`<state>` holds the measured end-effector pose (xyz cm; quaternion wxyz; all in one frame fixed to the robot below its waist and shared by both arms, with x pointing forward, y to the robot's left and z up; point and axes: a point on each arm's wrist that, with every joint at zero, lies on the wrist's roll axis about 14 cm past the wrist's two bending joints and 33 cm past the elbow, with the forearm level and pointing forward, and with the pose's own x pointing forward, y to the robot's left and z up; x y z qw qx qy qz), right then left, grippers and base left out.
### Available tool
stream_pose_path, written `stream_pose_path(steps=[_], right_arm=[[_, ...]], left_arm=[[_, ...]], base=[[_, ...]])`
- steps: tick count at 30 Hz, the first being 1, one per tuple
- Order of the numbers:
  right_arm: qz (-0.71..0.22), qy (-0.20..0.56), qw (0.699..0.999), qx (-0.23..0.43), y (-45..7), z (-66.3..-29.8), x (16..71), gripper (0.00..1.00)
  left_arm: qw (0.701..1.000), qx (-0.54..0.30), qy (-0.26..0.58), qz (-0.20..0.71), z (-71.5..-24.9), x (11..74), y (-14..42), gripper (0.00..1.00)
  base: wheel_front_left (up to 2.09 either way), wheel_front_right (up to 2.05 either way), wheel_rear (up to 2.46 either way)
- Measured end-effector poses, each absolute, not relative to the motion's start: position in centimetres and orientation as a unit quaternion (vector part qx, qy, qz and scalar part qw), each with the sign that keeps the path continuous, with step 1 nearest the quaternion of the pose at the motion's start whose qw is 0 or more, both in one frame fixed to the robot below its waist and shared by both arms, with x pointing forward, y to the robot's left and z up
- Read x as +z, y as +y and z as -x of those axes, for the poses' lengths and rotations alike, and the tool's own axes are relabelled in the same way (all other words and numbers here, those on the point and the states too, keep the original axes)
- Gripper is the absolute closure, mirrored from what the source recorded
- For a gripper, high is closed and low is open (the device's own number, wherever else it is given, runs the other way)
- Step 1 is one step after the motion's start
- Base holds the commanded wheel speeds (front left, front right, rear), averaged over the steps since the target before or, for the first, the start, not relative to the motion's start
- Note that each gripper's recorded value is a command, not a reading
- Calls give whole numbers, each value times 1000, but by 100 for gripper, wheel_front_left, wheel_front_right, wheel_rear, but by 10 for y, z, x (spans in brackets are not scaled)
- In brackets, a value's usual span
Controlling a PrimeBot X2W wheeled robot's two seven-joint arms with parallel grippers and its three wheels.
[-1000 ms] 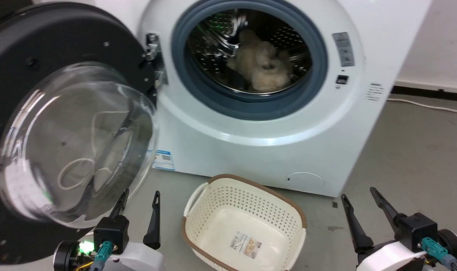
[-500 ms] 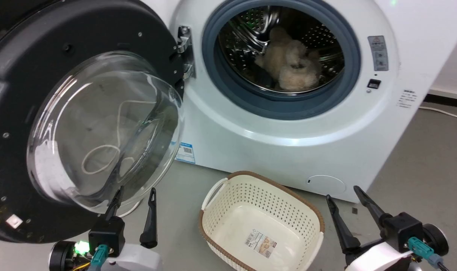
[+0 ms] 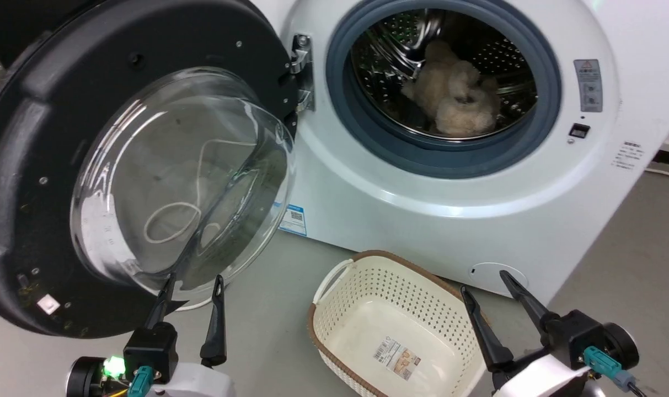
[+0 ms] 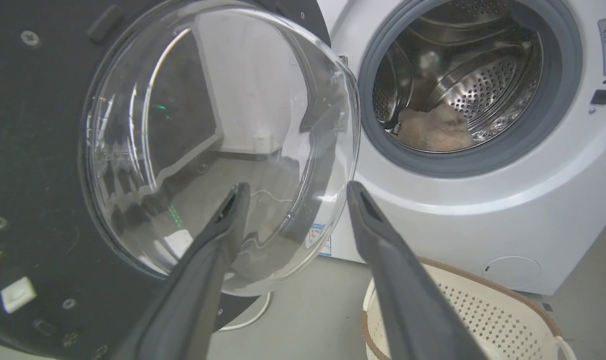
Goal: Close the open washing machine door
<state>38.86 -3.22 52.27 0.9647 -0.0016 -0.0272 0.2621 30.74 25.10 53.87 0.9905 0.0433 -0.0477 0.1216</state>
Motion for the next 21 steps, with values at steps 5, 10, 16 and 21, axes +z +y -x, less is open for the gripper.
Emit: stream_pose_path(steps=[5, 10, 16, 21], right_arm=[[-2, -30, 959, 282, -19, -388, 523, 0], [-6, -32, 955, 296, -9, -387, 522, 0], [-8, -35, 949, 313, 2, -386, 523, 0], [-9, -37, 945, 325, 10, -385, 522, 0]], left_arm=[[988, 136, -55, -47, -300, 541, 259, 0], [986, 146, -58, -49, -293, 542, 265, 0], [984, 161, -62, -52, -285, 543, 271, 0], [982, 170, -61, -52, -278, 541, 276, 0]], base=[[0, 0, 0], [0, 0, 0], [0, 0, 0], [0, 0, 0]])
